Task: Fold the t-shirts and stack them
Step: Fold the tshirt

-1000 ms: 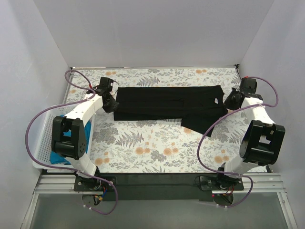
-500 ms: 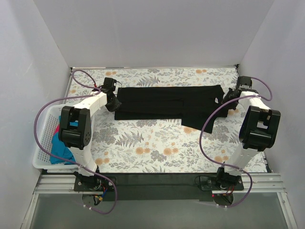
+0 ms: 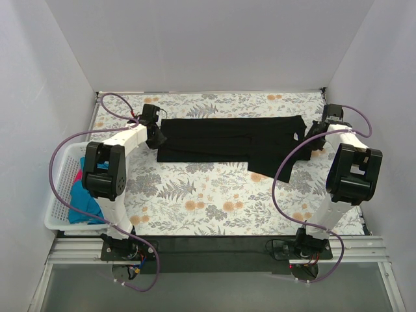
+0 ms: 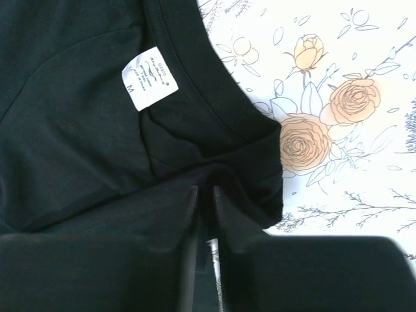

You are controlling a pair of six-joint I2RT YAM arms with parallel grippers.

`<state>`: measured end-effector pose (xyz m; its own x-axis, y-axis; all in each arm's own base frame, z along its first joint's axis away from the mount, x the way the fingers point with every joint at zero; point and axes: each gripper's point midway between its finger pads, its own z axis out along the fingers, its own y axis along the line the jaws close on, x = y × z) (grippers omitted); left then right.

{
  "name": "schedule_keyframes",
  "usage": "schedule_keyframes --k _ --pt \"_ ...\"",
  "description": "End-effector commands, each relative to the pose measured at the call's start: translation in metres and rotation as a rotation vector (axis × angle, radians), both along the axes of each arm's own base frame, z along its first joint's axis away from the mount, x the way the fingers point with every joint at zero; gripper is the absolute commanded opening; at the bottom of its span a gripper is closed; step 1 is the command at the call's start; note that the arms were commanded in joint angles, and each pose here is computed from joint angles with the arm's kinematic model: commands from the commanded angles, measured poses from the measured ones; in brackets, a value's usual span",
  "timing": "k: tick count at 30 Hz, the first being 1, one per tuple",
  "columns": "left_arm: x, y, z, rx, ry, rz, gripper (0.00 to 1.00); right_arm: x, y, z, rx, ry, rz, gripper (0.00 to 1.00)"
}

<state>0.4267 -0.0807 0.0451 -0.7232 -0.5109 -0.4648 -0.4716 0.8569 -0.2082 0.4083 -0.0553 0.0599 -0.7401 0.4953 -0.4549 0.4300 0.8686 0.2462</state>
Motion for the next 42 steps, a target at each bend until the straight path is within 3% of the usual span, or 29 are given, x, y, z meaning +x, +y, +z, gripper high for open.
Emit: schedule_keyframes --k 1,6,7,10,11,17,25,32,38,42 --pt "0.017 0.005 0.013 0.017 -0.056 -0.011 0.11 0.007 -0.013 0.008 -0.049 -0.035 -0.02 0.27" --pt "0.017 0.004 0.044 0.035 -0.133 -0.019 0.44 0.007 -0.005 0.044 -0.07 -0.123 0.009 0.48" --pt "0.017 0.003 0.058 0.035 -0.164 -0.02 0.59 0.005 -0.002 0.049 -0.071 -0.137 0.014 0.52" --pt "0.008 -0.001 0.084 0.042 -0.221 -0.032 0.8 -0.008 0.02 0.06 -0.046 -0.168 0.065 0.56" --pt "0.0 0.0 0.083 0.045 -0.217 -0.035 0.81 -0.013 0.031 0.066 -0.039 -0.185 0.093 0.56" --pt "-0.047 -0.001 0.102 0.054 -0.27 -0.051 0.83 -0.065 0.068 0.024 0.0 -0.086 0.171 0.59" --pt "-0.114 0.002 0.071 0.091 -0.273 -0.117 0.84 -0.106 0.083 -0.01 -0.083 -0.005 0.235 0.59" --pt "-0.12 0.006 0.066 0.105 -0.282 -0.108 0.84 -0.116 0.085 -0.036 -0.147 0.079 0.25 0.55" --pt "-0.12 0.012 0.069 0.13 -0.296 -0.097 0.84 -0.12 0.092 -0.051 -0.184 0.132 0.274 0.36" --pt "-0.12 0.011 0.068 0.123 -0.298 -0.101 0.84 -0.117 0.094 -0.049 -0.196 0.135 0.285 0.15"
